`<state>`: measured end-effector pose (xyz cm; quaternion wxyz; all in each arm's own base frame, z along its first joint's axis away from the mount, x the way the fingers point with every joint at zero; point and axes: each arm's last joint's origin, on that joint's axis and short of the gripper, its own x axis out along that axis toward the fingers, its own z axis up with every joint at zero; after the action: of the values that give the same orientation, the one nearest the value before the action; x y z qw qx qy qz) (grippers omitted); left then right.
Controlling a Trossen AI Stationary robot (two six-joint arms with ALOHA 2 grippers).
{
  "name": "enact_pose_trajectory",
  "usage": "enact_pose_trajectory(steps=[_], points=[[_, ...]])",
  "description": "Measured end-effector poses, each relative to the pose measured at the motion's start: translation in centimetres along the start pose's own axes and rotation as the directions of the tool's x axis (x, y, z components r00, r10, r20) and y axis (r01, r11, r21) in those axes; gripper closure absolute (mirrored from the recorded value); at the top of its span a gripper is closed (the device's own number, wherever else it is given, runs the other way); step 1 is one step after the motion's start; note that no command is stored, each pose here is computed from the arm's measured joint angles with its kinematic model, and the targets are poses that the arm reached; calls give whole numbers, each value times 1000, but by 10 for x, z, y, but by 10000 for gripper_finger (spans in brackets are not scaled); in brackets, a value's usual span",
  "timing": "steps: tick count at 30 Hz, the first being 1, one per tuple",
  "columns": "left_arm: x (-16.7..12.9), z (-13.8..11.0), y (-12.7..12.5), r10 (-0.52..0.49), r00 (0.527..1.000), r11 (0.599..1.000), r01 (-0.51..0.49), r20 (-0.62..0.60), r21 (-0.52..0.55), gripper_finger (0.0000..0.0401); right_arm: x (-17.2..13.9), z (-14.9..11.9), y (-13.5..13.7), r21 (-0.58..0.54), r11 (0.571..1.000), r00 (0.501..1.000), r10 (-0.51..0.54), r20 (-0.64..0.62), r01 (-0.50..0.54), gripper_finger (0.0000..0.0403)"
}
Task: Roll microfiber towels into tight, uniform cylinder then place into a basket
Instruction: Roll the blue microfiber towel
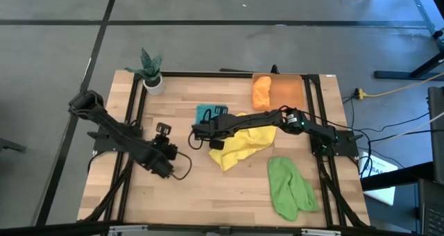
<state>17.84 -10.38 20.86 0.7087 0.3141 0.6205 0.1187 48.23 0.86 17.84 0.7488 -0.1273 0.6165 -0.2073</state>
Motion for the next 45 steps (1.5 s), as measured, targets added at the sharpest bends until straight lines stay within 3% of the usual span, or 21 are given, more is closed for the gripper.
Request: enact_pose_trajectory(steps=[9, 20, 26, 39, 45], points=[[-29, -24, -16, -61, 993, 983, 77, 96, -164, 401, 15, -2, -9, 57, 997, 999, 44, -20, -43, 398], [-45, -38, -31, -86, 980, 971, 123, 178, -205, 401, 25, 2, -18, 102, 994, 999, 37, 12, -38, 391], [-48, -41, -34, -90, 977, 967, 132, 192, -217, 401, 27, 3, -20, 116, 989, 996, 90, 23, -92, 364], [-49, -42, -36, -93, 975, 965, 138, 200, -222, 401, 29, 3, -23, 121, 989, 996, 83, 21, -85, 287], [-49, -42, -36, -93, 975, 965, 138, 201, -223, 401, 30, 4, -35, 224, 975, 1000, -8, 12, 5, 235]])
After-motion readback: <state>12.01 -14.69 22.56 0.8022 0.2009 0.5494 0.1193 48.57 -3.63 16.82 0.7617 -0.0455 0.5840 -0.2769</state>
